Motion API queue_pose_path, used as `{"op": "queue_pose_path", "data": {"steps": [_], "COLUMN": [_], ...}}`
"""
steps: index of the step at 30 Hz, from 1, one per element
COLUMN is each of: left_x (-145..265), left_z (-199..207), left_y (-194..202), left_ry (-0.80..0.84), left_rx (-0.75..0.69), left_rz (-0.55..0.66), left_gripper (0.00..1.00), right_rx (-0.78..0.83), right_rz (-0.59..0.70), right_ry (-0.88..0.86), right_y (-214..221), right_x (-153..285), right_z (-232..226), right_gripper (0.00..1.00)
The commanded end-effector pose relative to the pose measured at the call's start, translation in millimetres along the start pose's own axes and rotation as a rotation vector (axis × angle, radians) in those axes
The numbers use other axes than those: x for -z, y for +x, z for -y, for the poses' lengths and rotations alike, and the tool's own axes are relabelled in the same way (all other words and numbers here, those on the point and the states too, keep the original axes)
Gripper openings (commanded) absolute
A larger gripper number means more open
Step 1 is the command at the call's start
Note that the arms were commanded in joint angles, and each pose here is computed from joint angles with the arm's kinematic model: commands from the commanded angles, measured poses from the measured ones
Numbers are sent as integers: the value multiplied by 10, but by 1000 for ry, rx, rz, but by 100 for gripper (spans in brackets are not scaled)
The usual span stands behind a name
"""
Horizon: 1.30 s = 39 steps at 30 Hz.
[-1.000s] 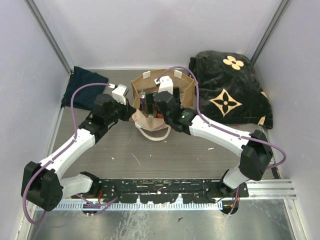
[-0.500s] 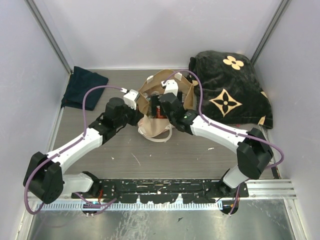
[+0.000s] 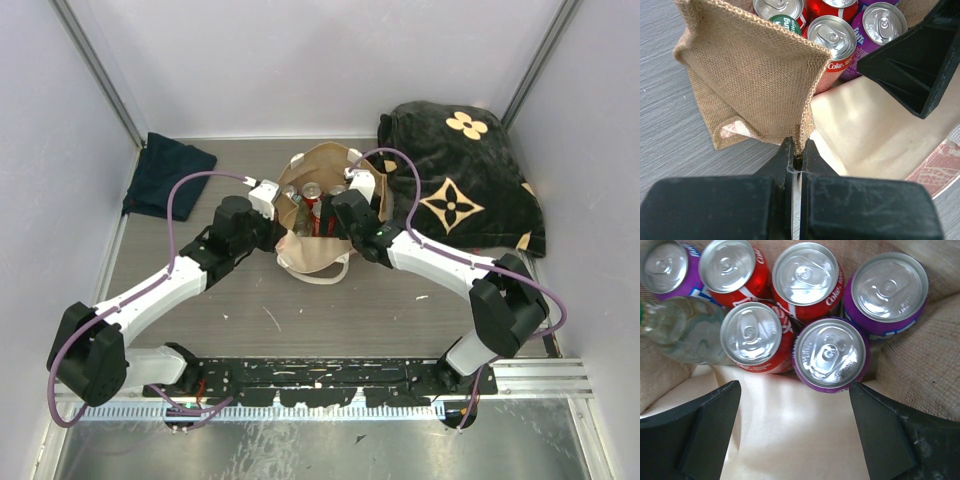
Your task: Take the beverage out of the canvas bag
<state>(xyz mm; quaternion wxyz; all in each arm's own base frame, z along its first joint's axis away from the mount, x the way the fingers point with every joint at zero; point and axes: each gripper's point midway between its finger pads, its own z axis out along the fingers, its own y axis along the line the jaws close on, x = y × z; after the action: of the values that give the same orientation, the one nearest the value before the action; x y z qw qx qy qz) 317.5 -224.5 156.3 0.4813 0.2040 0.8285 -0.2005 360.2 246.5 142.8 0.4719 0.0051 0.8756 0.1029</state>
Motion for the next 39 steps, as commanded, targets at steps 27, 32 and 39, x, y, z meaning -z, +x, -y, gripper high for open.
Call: {"op": "queue_pose_path", "data": {"steps": [27, 32, 39], "left_x": [121, 108, 91], "left_z": [-279, -275, -267], "left_y": [622, 590, 510], "left_ry": [-115, -111, -107], "left_rx": [-73, -79, -91], "left_rz": [-266, -261, -250], "left_gripper": [0, 0, 0], "right_rx": [-59, -60, -38], "right_rz": [-76, -103, -167], "right_ry": [321, 299, 302], "right_y": [-117, -61, 99], "right_x": [-278, -350, -443], "right_z": [683, 623, 601], "right_gripper": [86, 81, 75]}}
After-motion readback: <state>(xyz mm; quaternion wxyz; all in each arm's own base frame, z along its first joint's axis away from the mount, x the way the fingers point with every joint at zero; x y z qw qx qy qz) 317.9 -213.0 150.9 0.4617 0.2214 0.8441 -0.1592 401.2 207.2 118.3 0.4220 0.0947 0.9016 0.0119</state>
